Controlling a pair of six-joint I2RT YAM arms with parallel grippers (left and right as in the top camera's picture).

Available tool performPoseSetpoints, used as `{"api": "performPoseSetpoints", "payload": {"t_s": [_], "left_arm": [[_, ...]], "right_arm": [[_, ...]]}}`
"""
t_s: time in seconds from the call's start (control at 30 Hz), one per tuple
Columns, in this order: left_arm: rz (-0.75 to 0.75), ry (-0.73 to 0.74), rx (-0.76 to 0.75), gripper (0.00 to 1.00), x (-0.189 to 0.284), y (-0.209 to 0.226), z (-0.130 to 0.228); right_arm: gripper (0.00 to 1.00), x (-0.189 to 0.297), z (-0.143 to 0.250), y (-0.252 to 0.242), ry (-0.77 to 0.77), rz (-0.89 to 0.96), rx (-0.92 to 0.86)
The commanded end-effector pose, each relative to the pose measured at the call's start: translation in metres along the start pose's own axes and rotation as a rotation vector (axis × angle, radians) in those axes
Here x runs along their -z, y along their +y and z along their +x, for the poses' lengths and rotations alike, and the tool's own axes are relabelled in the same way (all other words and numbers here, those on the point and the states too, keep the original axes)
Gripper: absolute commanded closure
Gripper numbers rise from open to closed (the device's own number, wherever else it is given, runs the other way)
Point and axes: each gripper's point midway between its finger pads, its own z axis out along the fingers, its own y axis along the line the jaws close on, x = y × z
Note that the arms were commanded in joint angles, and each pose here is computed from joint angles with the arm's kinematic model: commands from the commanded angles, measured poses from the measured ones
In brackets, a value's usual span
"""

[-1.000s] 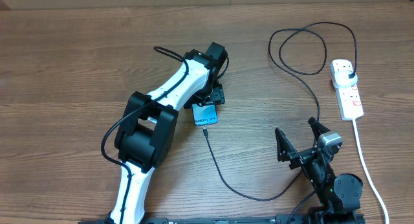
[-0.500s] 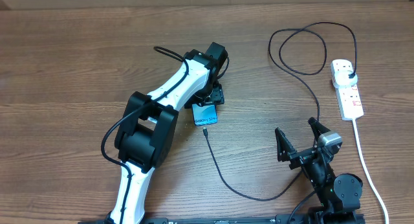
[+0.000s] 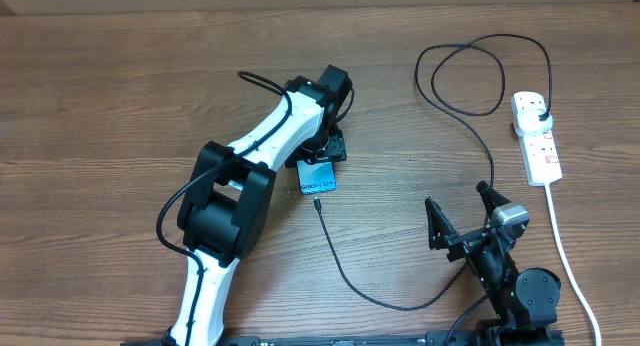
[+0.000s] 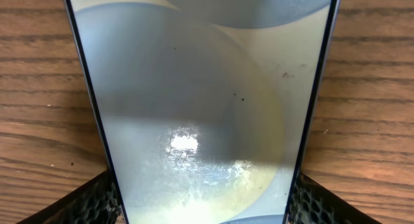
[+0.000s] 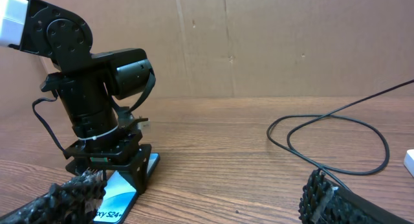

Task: Plug charger to phone and switch on socket
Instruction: 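Close the left gripper on the phone's long edges, then lift the phone with the left gripper and tilt it upright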

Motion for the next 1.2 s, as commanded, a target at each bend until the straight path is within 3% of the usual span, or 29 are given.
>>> {"api": "performPoseSetpoints", "payload": {"t_s": [0.0,0.4,0.8,0.97,1.17], "left_arm": [[-0.067,0.092,0.004,0.48,-0.029,0.012,0.017],[-0.032,0.031,0.008,0.66,0.026,0.000,-0.014],[0.053,-0.055,-0.020,0.86,0.116,-0.013,-0.036],[0.127,-0.009,-0.013,0.96,0.136,-0.017,-0.028],[0.187,0.112,0.035,0.96,0.140,-0.008,-0.015]], "right_arm": [[0.00,0.000,0.003,0.001,0.003,-0.005,-0.003],[0.00,0.000,0.003,0.001,0.003,-0.005,-0.003],[0.00,0.000,0.003,0.001,0.003,-0.005,-0.003],[0.00,0.000,0.003,0.001,0.003,-0.005,-0.003],[0.00,0.000,0.003,0.001,0.003,-0.005,-0.003]]}}
